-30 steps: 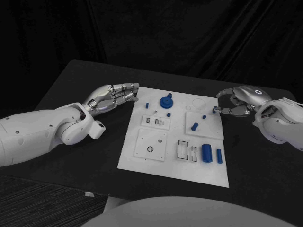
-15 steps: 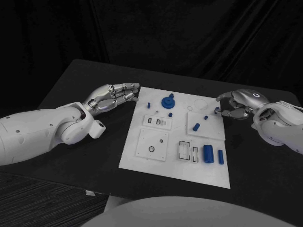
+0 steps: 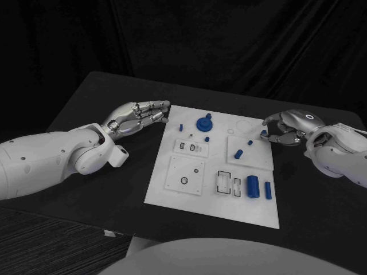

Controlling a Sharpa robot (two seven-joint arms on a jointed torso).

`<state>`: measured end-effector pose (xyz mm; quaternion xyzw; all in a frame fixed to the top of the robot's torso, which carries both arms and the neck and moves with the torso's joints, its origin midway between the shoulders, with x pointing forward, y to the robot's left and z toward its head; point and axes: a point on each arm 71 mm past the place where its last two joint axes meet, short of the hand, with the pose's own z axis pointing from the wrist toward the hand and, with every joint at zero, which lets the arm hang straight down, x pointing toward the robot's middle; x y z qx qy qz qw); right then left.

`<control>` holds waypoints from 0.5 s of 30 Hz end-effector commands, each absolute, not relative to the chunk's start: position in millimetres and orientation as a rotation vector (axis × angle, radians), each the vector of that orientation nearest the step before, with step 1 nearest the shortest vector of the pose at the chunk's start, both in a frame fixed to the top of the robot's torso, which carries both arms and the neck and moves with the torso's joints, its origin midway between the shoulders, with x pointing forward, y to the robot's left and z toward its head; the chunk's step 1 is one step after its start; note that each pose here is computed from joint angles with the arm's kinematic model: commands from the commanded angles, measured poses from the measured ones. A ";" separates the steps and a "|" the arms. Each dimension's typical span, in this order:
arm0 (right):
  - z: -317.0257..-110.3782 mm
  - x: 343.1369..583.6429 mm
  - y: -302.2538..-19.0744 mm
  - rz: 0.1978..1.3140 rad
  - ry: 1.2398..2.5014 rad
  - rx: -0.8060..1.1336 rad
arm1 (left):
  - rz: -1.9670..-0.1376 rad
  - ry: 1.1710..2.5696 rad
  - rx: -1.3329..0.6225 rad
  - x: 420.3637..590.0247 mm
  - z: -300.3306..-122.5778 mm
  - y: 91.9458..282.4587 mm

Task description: Assemble the parts on the task board

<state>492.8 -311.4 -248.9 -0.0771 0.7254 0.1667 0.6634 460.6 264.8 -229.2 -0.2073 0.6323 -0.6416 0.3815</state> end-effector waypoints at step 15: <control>-257.7 491.9 -314.9 0.350 1.694 -0.161 | -1.717 1.535 -0.490 459.0 -224.3 262.7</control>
